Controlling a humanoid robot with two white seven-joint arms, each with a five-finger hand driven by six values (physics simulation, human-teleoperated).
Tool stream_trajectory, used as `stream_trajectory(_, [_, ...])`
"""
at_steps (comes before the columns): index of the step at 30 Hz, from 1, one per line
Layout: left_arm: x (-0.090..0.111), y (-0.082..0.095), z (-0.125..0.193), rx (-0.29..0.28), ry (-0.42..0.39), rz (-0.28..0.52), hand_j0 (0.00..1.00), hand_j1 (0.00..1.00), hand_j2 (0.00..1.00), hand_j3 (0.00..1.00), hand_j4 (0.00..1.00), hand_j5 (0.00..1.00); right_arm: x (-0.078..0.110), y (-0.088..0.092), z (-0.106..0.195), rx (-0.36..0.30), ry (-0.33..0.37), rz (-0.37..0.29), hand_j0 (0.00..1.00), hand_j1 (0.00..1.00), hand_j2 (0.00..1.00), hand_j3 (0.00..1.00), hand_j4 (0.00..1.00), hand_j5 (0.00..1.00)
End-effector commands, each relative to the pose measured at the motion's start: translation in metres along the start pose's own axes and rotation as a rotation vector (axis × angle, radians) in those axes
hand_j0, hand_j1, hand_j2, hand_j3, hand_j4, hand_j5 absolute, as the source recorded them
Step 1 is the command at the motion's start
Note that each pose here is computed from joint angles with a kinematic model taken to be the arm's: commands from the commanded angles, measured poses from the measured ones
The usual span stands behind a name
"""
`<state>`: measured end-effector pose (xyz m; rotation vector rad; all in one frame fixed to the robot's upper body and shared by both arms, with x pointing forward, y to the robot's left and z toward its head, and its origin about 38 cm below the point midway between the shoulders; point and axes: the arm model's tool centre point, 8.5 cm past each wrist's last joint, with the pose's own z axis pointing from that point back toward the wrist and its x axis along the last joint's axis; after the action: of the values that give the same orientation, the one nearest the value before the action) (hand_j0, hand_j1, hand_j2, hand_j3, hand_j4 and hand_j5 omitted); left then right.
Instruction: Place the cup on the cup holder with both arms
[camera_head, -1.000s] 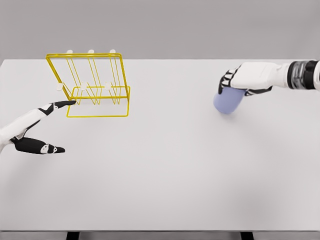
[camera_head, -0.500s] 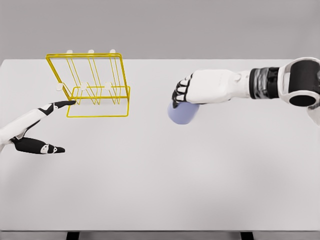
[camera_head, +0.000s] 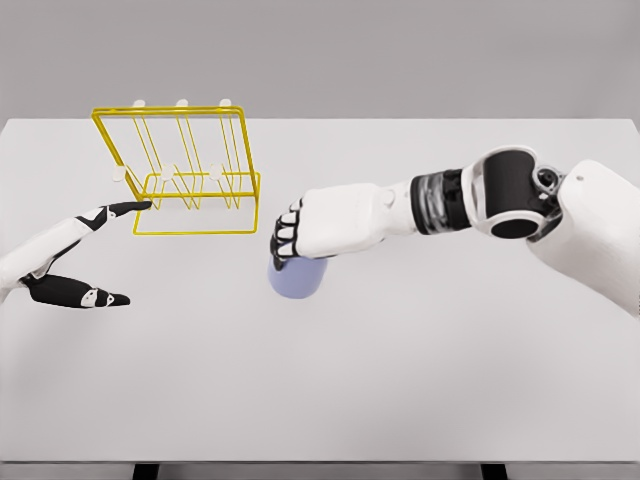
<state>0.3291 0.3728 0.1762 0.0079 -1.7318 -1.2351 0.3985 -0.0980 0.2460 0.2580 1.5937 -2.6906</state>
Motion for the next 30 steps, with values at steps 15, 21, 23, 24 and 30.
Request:
stream_trajectory(15, [0.0,0.001,0.001,0.001,0.002,0.003,1.0,1.0,1.0,1.0,1.0,1.0,0.014,0.008,-0.022,0.045,-0.049,0.022,0.66,0.66,0.66,0.66,0.66,0.66])
stream_trajectory(21, [-0.001,-0.002,0.002,-0.003,0.005,0.008,1.0,1.0,1.0,1.0,1.0,1.0,0.014,0.007,-0.022,0.055,-0.04,0.049,1.0,1.0,1.0,1.0,1.0,1.0])
stream_trajectory(23, [-0.001,-0.002,0.002,-0.001,0.005,0.008,1.0,1.0,1.0,1.0,1.0,1.0,0.016,0.003,-0.021,0.048,-0.042,0.059,1.0,1.0,1.0,1.0,1.0,1.0])
stream_trajectory(24, [-0.001,-0.002,0.002,-0.001,0.005,0.008,1.0,1.0,1.0,1.0,1.0,1.0,0.016,0.0,-0.02,0.041,-0.041,0.064,1.0,1.0,1.0,1.0,1.0,1.0])
stream_trajectory(30, [-0.001,-0.002,0.002,-0.001,0.005,0.008,1.0,1.0,1.0,1.0,1.0,1.0,-0.006,-0.019,0.015,-0.01,0.064,0.087,1.0,1.0,1.0,1.0,1.0,1.0])
